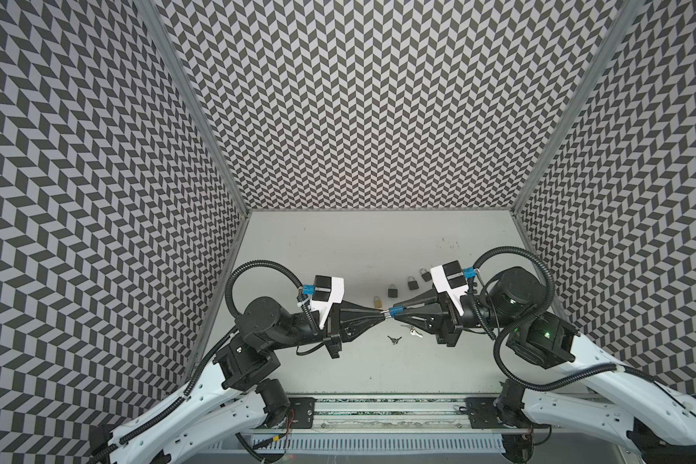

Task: Lock with the key

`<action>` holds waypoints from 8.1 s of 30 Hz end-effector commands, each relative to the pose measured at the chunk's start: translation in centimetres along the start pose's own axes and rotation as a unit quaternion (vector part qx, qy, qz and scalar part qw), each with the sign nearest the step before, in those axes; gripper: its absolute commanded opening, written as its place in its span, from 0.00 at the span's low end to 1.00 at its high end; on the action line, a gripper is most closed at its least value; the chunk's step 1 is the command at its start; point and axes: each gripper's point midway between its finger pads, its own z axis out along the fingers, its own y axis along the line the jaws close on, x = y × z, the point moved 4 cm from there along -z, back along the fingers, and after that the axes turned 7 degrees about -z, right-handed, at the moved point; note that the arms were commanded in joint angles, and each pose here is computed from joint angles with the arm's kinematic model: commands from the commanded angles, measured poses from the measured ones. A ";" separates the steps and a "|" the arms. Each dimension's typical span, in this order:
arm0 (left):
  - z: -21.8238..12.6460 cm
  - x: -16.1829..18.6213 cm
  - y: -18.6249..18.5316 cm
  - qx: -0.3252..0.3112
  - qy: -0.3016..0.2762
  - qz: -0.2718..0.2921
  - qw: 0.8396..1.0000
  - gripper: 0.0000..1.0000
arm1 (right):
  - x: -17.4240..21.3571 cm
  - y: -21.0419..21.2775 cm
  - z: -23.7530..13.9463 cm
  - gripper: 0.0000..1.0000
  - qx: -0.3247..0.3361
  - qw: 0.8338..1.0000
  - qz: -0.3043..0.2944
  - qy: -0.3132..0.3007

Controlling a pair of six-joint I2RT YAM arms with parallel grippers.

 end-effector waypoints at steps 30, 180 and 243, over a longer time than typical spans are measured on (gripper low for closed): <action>-0.7 -1.1 -0.8 -0.020 0.012 0.025 0.999 0.00 | -0.6 0.8 -1.0 0.58 0.028 0.999 -0.021 0.015; -0.4 5.2 4.8 -0.044 0.260 -0.043 0.964 0.00 | 7.3 -3.7 -1.6 0.75 0.061 0.974 0.066 0.207; -9.8 9.5 17.8 -0.461 0.002 -0.248 0.852 1.00 | 26.9 -13.2 2.3 0.00 0.348 0.849 0.389 0.080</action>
